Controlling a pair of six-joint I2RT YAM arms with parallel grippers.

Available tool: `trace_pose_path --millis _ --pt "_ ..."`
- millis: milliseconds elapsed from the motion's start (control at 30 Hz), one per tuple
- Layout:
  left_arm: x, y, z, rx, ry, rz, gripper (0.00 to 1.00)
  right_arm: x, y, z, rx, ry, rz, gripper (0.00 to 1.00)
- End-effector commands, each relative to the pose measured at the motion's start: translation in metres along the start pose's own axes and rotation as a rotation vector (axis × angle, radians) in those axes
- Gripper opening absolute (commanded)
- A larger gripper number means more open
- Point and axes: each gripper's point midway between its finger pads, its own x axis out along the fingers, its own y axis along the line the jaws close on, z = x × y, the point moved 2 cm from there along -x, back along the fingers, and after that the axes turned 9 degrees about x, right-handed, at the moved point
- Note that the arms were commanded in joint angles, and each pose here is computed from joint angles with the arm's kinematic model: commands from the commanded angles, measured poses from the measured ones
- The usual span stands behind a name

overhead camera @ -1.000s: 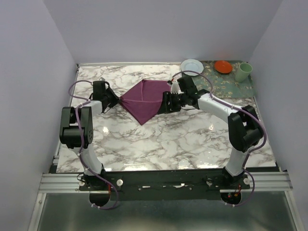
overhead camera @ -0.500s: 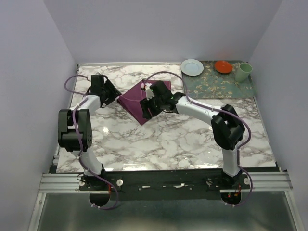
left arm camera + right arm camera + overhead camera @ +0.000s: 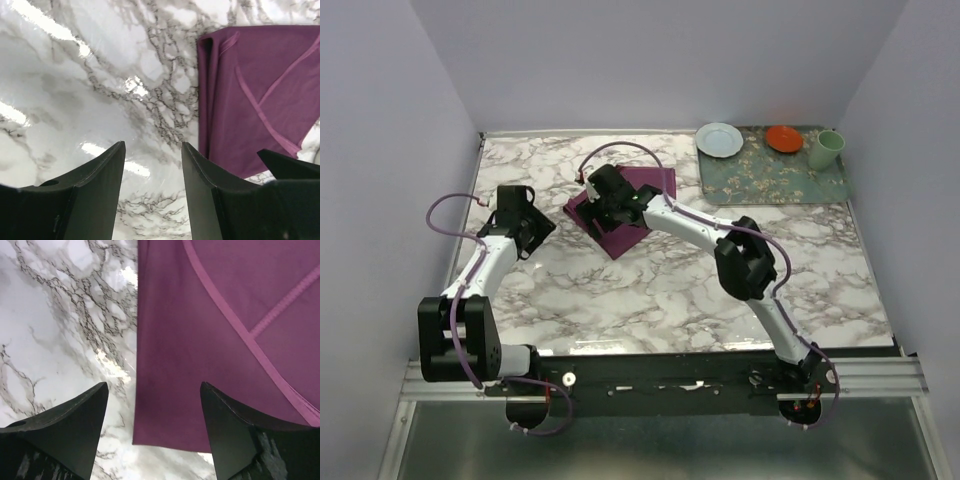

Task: Fold the napkin, place the utensils inside, and roll it up
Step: Roll the napkin with the utensil

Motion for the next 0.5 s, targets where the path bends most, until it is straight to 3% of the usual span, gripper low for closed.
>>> trace_pose_path --millis 0,233,467 --pt "-0.008 0.018 -0.005 -0.034 -0.009 0.083 0.57 0.010 0.008 -0.014 -0.078 0.063 -0.085 0.82" --pt "-0.013 0.017 -0.013 -0.088 0.019 0.082 0.54 0.021 0.009 -0.035 -0.094 0.121 -0.115 0.70" --pt "-0.013 0.013 -0.018 -0.110 0.033 0.056 0.53 0.030 0.014 -0.039 -0.111 0.132 -0.108 0.71"
